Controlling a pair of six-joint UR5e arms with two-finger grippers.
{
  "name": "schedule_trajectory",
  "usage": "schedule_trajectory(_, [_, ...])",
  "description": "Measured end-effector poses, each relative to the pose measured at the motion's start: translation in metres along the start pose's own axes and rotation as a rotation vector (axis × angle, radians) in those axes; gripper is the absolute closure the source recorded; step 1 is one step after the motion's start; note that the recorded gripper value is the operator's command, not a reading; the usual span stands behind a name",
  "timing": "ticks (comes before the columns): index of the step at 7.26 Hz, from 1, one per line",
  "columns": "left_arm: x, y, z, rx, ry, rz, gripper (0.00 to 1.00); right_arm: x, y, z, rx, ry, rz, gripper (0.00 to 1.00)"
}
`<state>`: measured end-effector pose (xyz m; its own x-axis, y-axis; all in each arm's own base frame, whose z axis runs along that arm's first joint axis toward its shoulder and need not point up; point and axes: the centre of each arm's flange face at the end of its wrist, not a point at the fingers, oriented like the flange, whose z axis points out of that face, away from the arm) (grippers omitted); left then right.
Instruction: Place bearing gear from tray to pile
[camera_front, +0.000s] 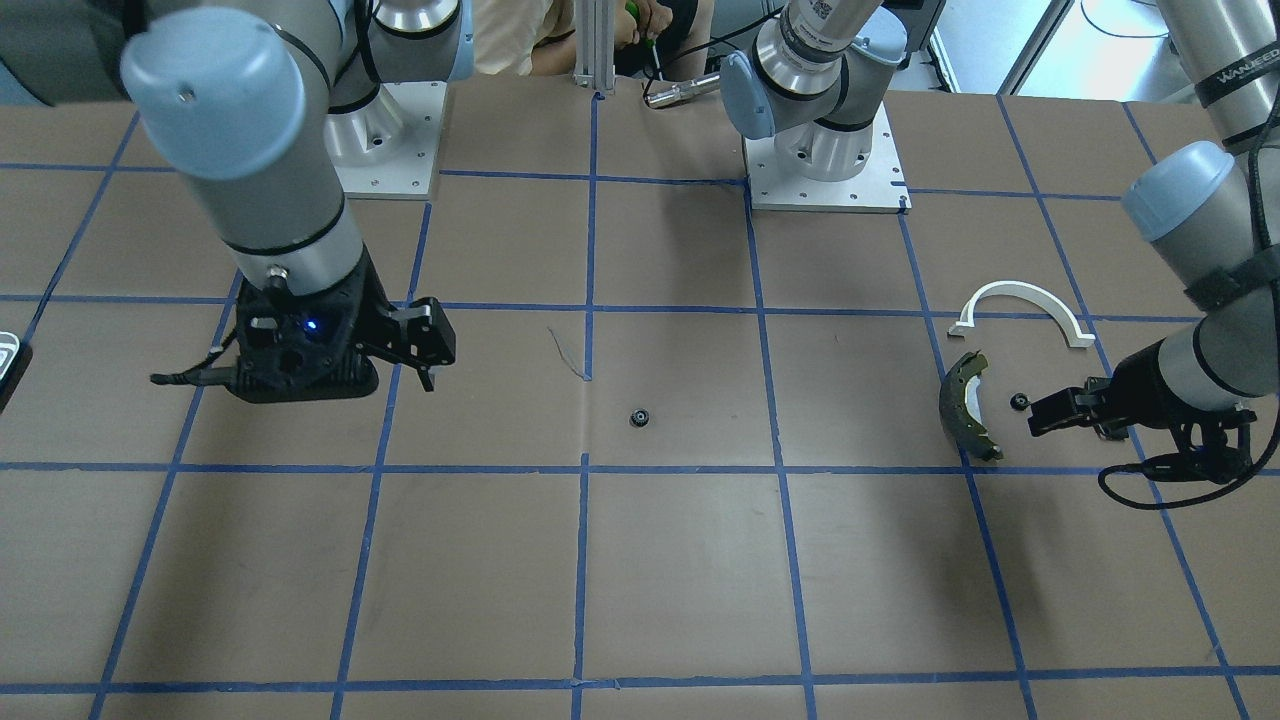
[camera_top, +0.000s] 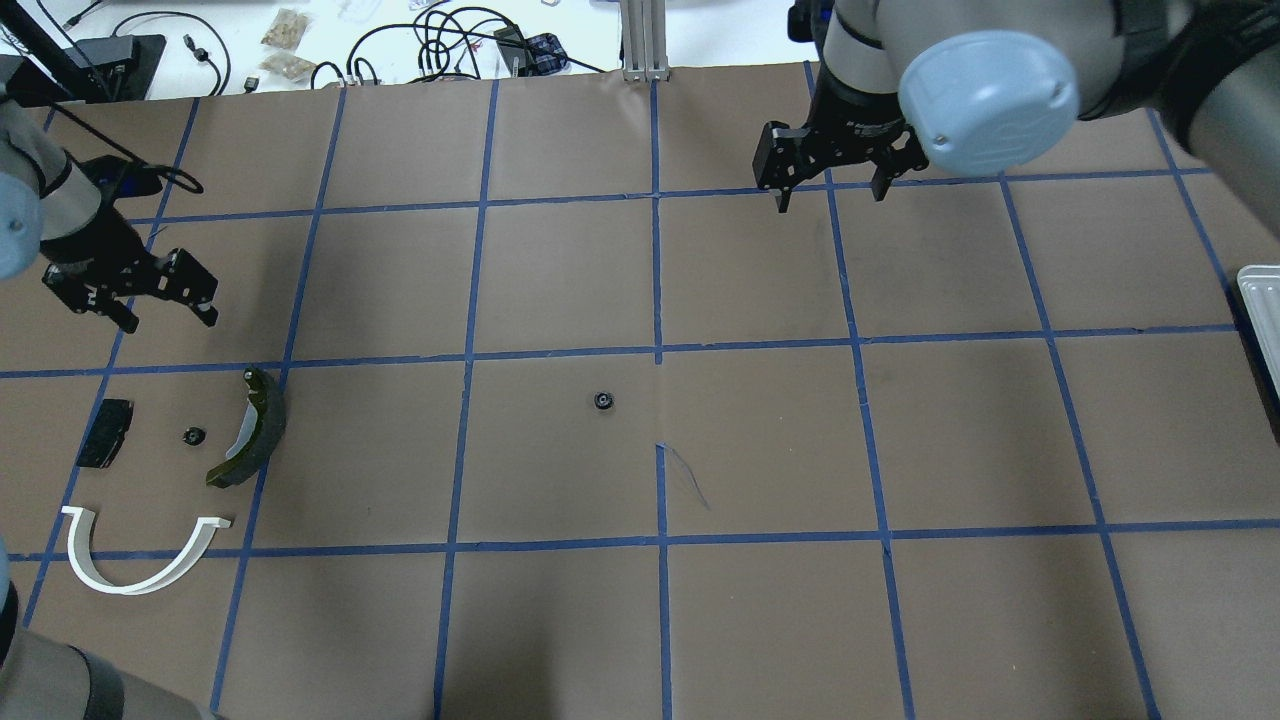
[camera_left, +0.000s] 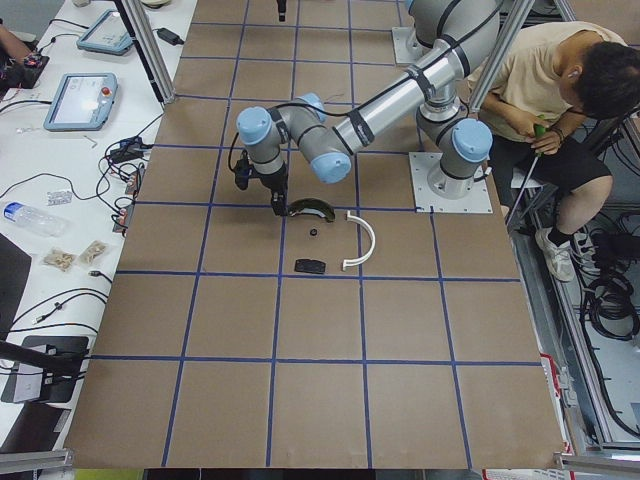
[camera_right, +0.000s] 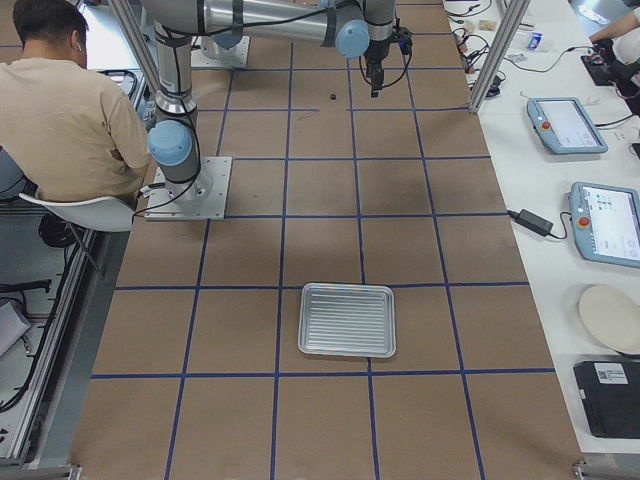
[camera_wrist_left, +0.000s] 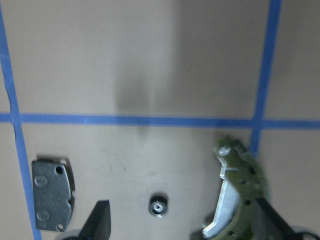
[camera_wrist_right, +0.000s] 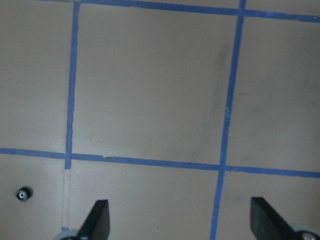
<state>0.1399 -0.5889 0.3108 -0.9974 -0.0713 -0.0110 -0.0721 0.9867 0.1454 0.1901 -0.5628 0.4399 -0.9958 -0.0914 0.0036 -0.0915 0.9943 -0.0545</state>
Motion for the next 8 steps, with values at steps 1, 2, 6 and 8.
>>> schedule_trajectory(1, [0.046,-0.007,-0.026,0.01,-0.006,0.01,0.0,0.003,0.015,-0.029,-0.008,0.002,-0.001,0.0])
schedule_trajectory(2, [0.101,-0.009,-0.036,0.013,-0.016,0.058,0.0,0.004,0.031,-0.049,-0.029,0.001,-0.005,0.0])
schedule_trajectory(6, [0.331,0.027,-0.02,0.035,-0.039,0.256,0.0,0.011,0.067,-0.058,-0.069,0.003,-0.041,0.0])
schedule_trajectory(8, [0.391,0.049,0.019,0.068,-0.001,0.314,0.0,0.013,0.073,-0.054,-0.079,0.004,-0.053,0.0])
